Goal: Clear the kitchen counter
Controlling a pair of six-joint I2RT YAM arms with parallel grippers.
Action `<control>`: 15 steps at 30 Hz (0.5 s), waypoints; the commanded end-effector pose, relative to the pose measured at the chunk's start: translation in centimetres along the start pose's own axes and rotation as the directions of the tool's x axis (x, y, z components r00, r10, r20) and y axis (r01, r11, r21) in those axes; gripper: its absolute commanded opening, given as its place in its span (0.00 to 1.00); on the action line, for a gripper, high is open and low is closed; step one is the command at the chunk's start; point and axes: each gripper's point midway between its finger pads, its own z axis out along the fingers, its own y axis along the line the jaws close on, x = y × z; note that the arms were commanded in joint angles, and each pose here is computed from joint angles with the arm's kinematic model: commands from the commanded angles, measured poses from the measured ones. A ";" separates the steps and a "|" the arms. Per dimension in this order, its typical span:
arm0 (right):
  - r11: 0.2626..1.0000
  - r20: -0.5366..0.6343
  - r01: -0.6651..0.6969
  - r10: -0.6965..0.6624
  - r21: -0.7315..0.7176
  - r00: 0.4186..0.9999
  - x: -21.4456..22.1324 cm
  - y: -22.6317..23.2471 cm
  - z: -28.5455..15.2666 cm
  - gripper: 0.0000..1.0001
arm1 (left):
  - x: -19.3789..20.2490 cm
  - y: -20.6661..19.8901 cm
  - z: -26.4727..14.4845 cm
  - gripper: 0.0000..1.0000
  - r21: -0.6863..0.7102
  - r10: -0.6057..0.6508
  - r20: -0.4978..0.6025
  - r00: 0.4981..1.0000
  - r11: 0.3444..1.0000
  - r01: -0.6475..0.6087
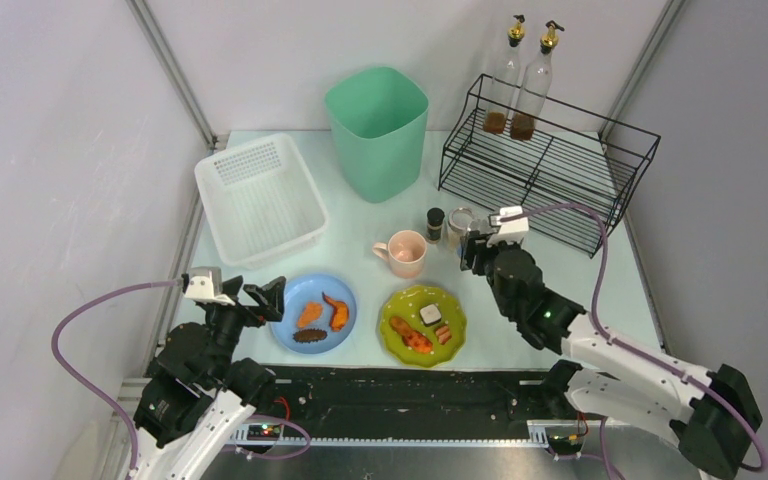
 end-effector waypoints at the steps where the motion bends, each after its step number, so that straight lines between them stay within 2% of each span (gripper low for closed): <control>1: 0.998 0.159 -0.056 0.055 0.000 0.986 -6.7 -0.2 -1.6 0.23 | -0.6 -0.1 -0.1 0.98 0.010 -0.016 0.036 0.999 1.000 0.016; 8: 0.997 0.274 -0.062 0.070 -0.039 0.959 -13.7 -0.5 -4.7 0.21 | -0.4 -0.4 0.0 0.98 0.024 -0.012 0.022 1.000 1.000 0.011; 15: 1.000 0.392 -0.011 0.019 -0.022 0.920 -20.5 -1.6 -7.1 0.20 | -0.3 -0.5 0.0 0.98 0.027 -0.012 0.021 1.000 1.000 0.011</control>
